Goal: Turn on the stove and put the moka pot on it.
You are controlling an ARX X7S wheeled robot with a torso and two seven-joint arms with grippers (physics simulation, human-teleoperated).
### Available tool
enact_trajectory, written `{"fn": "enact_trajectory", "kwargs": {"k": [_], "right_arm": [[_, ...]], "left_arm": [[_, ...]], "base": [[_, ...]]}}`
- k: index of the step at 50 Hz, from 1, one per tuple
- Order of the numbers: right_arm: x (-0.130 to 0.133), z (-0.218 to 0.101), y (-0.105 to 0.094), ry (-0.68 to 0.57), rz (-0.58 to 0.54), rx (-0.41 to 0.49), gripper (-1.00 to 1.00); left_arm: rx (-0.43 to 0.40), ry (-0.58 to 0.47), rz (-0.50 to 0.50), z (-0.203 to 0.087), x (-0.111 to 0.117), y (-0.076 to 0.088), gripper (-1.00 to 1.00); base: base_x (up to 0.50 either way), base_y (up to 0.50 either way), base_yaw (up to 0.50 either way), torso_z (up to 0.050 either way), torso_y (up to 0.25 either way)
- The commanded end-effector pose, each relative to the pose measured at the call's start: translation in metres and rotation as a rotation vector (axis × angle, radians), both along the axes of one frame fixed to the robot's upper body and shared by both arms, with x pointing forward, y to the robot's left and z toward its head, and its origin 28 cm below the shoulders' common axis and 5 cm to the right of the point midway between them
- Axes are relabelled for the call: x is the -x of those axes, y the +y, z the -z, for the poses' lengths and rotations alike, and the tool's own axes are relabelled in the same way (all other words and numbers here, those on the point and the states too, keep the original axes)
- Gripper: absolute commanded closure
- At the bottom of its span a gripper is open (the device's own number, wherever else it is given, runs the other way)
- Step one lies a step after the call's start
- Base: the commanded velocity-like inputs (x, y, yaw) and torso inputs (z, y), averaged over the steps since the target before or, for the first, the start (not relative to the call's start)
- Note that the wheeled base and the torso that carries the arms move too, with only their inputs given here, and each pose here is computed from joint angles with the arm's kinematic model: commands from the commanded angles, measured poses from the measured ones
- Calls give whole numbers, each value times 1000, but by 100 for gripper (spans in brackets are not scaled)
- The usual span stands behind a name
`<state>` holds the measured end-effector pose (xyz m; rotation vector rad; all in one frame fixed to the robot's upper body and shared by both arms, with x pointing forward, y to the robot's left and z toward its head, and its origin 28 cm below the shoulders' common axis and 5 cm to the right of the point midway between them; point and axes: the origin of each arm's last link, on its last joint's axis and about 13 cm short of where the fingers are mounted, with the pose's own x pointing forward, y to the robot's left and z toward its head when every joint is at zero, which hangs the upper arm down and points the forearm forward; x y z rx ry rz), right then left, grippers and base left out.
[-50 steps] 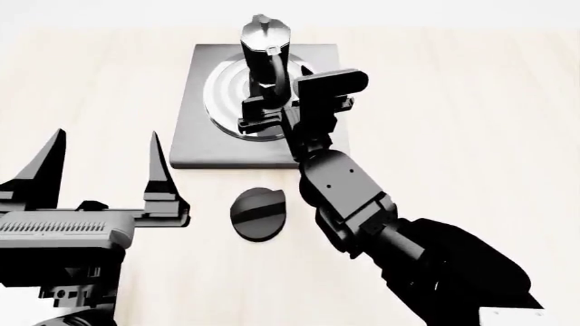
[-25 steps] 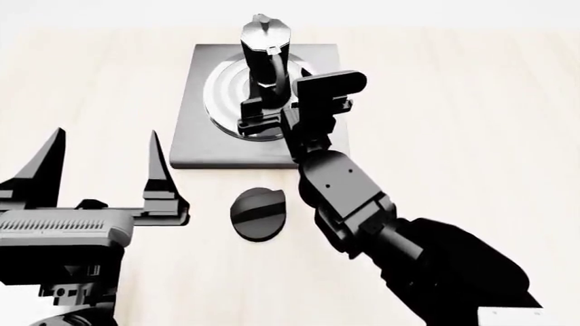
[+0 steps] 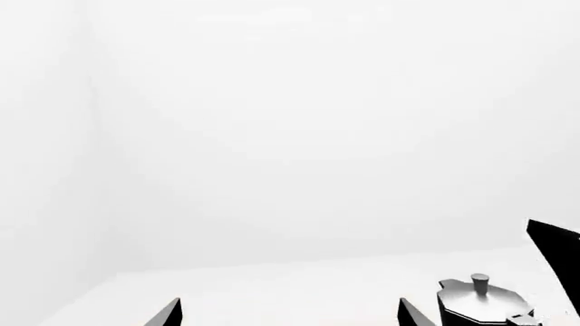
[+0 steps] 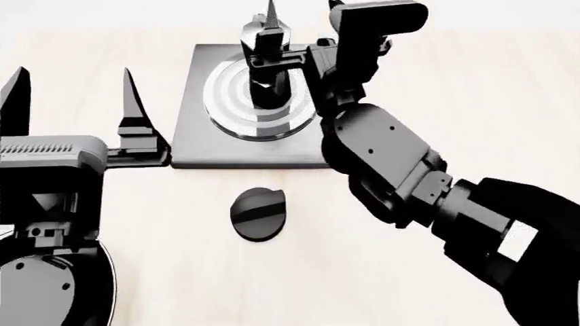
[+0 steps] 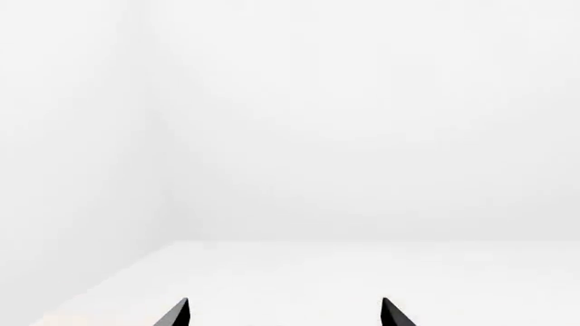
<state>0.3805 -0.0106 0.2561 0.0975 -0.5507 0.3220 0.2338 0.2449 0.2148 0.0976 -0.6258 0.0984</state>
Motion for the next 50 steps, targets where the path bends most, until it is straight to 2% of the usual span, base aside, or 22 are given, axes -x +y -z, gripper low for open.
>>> {"fn": "enact_trajectory", "kwargs": {"k": [1, 2, 9, 12, 15, 16, 18, 22, 28, 34, 42, 50], "right_arm": [[48, -56, -17, -152, -36, -37, -100], [56, -65, -19, -179, -36, -61, -100], [88, -93, -29, -279, -25, -70, -100], [104, -106, -37, -335, 23, -84, -100], [120, -118, -46, -392, 64, -93, -100], [125, -120, -48, -390, 59, -90, -100], [136, -130, -56, -442, 119, -58, -100], [150, -142, -68, -467, 166, -66, -100], [171, -147, -79, -526, 227, -29, -100], [192, -152, -89, -558, 254, -34, -100], [216, -151, -96, -606, 300, -26, -100], [231, -151, -102, -622, 314, -59, -100]], "left_arm": [[6, -78, -16, -37, -3, 2, -100], [-11, -99, -28, -43, -1, 1, -100], [-56, -169, -34, -66, 9, 1, -100], [-104, -213, -42, -78, 17, -1, -100], [-128, -261, -10, -88, 26, -2, -100], [-129, -260, -10, -90, 28, -2, -100], [-148, -286, 15, -99, 37, -2, -100], [-171, -303, 22, -111, 46, -2, -100], [-206, -343, 10, -127, 64, -2, -100], [-210, -365, 12, -133, 77, 1, -100], [-214, -368, -3, -130, 85, 5, -100], [-212, -370, -16, -129, 93, 9, -100]], "base": [[0, 0, 0, 0, 0], [0, 0, 0, 0, 0], [0, 0, 0, 0, 0], [0, 0, 0, 0, 0], [0, 0, 0, 0, 0], [0, 0, 0, 0, 0], [0, 0, 0, 0, 0], [0, 0, 0, 0, 0], [0, 0, 0, 0, 0], [0, 0, 0, 0, 0], [0, 0, 0, 0, 0], [0, 0, 0, 0, 0]]}}
